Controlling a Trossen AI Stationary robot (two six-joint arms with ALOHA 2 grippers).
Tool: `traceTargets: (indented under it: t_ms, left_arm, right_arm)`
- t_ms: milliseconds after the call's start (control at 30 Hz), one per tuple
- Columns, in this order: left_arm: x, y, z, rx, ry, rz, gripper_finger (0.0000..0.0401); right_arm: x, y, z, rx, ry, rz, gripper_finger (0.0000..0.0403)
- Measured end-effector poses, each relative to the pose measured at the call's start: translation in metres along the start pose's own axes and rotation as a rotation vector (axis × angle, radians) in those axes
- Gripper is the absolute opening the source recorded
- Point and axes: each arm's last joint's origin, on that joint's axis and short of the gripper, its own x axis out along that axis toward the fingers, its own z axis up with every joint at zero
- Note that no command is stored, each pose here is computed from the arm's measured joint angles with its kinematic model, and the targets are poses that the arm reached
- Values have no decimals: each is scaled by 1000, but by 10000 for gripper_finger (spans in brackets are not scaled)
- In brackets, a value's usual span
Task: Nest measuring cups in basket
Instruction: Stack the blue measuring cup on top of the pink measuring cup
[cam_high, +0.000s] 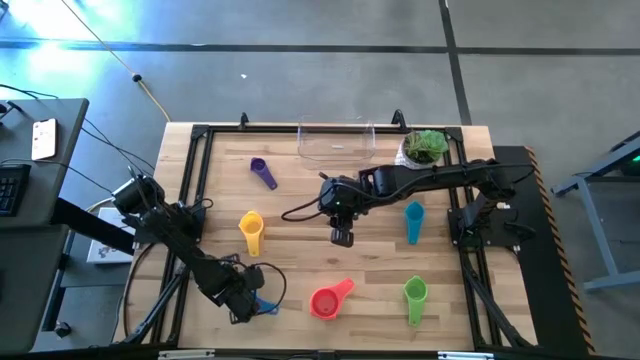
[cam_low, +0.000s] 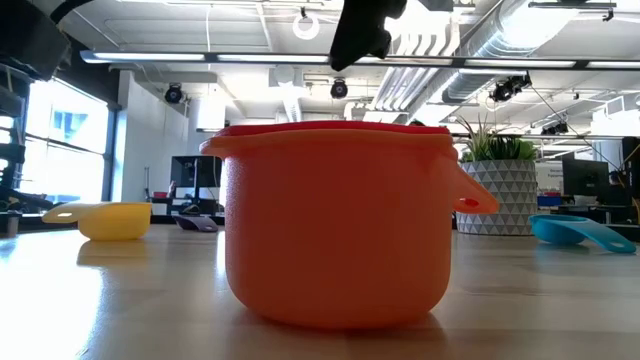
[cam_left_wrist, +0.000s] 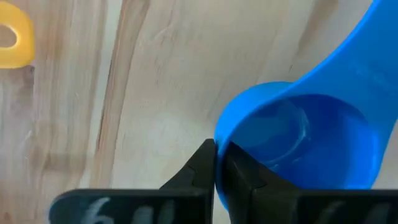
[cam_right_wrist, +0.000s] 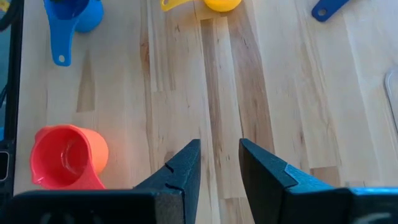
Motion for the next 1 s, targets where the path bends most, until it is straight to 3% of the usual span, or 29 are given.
traceTargets:
  t_ms: [200, 367, 633, 833, 1000]
  left_arm:
    - [-2, -3, 13, -211, -49, -83, 4]
    - [-20, -11, 32, -396, -150, -146, 3]
    - [-59, -17, 72, -712, -277, -292, 3]
    - [-77, -12, 95, -825, -330, -362, 2]
    - [-80, -10, 113, -884, -372, -461, 2]
  right_arm:
    - [-4, -7, -1, 16, 10, -12, 101]
    - [-20, -21, 0, 50, -25, -34, 101]
    - [-63, -53, -1, 237, -141, -172, 101]
    - [-93, -74, -6, 339, -228, -297, 101]
    - [-105, -85, -12, 373, -236, -328, 101]
